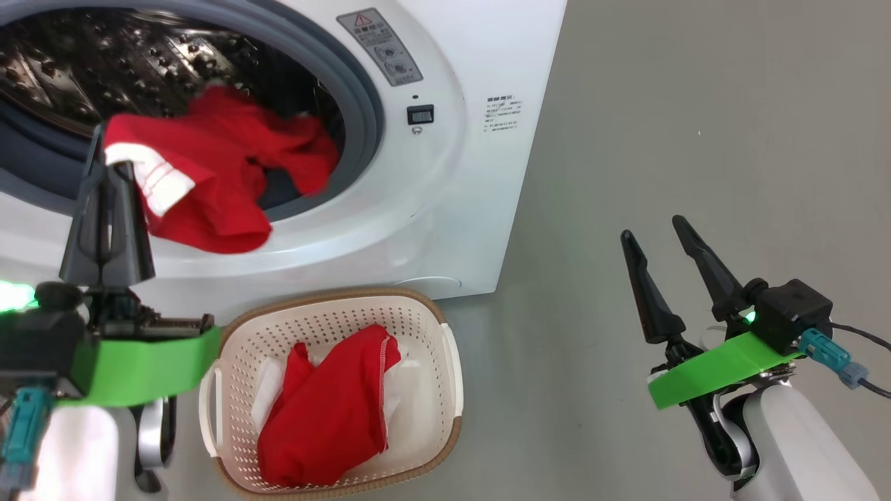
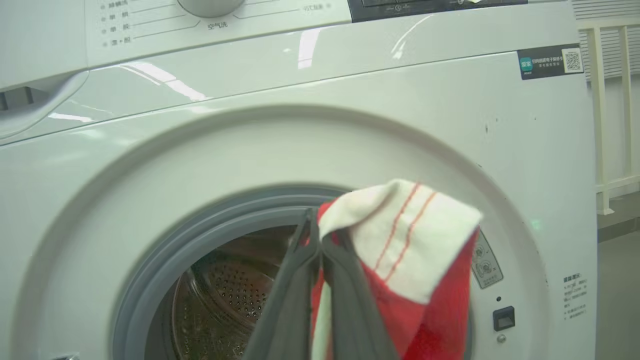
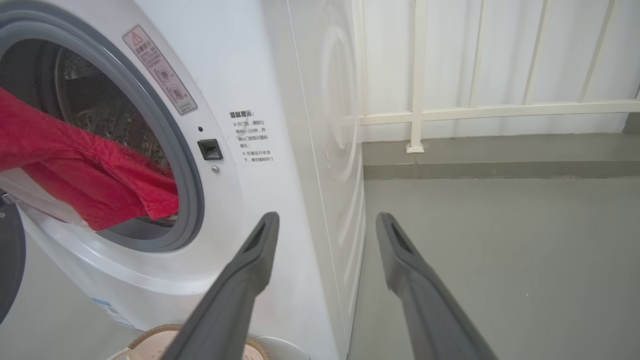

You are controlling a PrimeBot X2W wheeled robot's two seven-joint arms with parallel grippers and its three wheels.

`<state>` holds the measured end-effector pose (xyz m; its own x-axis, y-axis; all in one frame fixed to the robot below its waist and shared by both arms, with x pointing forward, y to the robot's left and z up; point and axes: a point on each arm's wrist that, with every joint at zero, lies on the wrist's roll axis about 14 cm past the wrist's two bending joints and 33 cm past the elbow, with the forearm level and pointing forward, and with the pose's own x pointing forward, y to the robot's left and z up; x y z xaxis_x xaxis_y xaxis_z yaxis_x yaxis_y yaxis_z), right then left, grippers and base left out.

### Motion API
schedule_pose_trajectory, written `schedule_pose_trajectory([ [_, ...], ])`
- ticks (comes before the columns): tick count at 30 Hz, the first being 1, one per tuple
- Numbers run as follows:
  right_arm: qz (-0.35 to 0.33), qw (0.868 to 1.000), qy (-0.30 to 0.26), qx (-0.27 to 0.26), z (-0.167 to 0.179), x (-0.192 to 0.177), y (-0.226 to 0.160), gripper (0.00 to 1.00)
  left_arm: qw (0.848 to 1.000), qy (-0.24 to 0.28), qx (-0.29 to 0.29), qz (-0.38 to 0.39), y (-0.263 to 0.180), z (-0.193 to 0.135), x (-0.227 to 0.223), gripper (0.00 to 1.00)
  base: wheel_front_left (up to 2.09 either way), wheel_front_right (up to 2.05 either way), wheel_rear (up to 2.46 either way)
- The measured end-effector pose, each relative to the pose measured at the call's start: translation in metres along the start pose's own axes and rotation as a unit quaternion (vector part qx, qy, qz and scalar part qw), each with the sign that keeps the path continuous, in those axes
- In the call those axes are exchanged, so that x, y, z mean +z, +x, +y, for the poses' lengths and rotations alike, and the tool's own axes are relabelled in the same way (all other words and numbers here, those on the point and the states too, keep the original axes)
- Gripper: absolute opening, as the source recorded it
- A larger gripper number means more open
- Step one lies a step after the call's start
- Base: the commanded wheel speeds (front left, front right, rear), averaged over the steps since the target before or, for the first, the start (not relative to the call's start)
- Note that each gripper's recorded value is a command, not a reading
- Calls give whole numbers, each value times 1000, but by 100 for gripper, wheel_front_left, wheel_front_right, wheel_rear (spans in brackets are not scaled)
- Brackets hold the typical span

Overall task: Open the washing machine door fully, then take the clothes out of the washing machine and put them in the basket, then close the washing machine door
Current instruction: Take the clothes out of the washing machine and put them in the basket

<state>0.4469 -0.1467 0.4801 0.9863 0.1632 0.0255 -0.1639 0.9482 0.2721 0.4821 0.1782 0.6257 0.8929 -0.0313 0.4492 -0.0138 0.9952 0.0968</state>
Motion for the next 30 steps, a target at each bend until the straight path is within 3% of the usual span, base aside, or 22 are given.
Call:
schedule_pose_trajectory([
  [6,5,1000,0,7,5,-3,0,100,1000,-9,-3,4,-8,-6,2,0,0,0,0],
  [12,13,1000,-5,0,-4,-8,-2,100,992,-65,9,103,-38,-19,-57,0,0,0,0],
  [22,38,999,-9,-22,-24,-28,-2,100,946,-120,8,300,-98,-52,-178,0,0,0,0],
  [30,46,999,-7,-20,-29,-42,17,100,912,-148,11,382,-111,-67,-240,0,0,0,0],
])
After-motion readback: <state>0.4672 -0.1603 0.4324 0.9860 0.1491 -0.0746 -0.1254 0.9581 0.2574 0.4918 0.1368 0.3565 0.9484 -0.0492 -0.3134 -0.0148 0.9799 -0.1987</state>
